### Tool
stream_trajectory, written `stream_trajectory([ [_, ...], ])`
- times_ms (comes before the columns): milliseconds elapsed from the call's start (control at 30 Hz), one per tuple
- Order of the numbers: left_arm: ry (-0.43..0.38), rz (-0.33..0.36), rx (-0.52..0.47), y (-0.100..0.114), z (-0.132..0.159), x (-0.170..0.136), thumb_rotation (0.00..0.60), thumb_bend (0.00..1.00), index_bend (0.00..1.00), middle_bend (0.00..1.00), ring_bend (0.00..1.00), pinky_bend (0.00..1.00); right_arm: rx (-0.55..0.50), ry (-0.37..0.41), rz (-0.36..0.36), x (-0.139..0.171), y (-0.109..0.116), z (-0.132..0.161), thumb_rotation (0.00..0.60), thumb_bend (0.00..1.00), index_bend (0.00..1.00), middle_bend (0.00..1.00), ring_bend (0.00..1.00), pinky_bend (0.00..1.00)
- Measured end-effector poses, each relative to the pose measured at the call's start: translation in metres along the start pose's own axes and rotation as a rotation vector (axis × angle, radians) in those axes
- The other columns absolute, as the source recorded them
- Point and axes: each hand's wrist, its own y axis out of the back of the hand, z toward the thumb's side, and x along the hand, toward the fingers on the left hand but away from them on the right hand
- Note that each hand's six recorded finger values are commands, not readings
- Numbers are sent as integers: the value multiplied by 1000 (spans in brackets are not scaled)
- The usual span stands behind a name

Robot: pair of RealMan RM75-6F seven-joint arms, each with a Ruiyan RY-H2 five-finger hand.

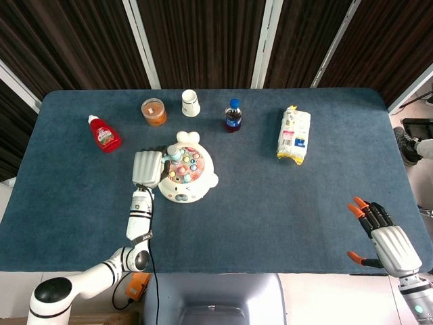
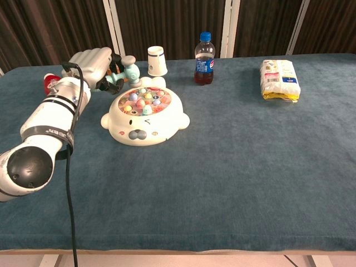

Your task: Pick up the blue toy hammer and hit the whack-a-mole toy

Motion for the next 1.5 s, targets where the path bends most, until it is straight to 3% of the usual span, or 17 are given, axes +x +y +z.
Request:
stream_trajectory([
  [300,38,-37,36,-13,-14,4,600,767,759,1000,891,1000,0,-4,0,-1,0,0,600,254,0,0,0,0],
  [933,24,-75,67,-28,-9,0,600,767,760,1000,891,1000,-3,1,-6,1,2,-1,600,253,0,0,0,0],
  [1167,19,-51,50,-22,-6,1,600,766,760,1000,890,1000,-4,2,-6,1,2,0,600,253,0,0,0,0],
  [1500,-41,22,1,3,2,-10,600,765,759,1000,884,1000,3,8,6,0,-2,2,600,254,0,0,0,0],
])
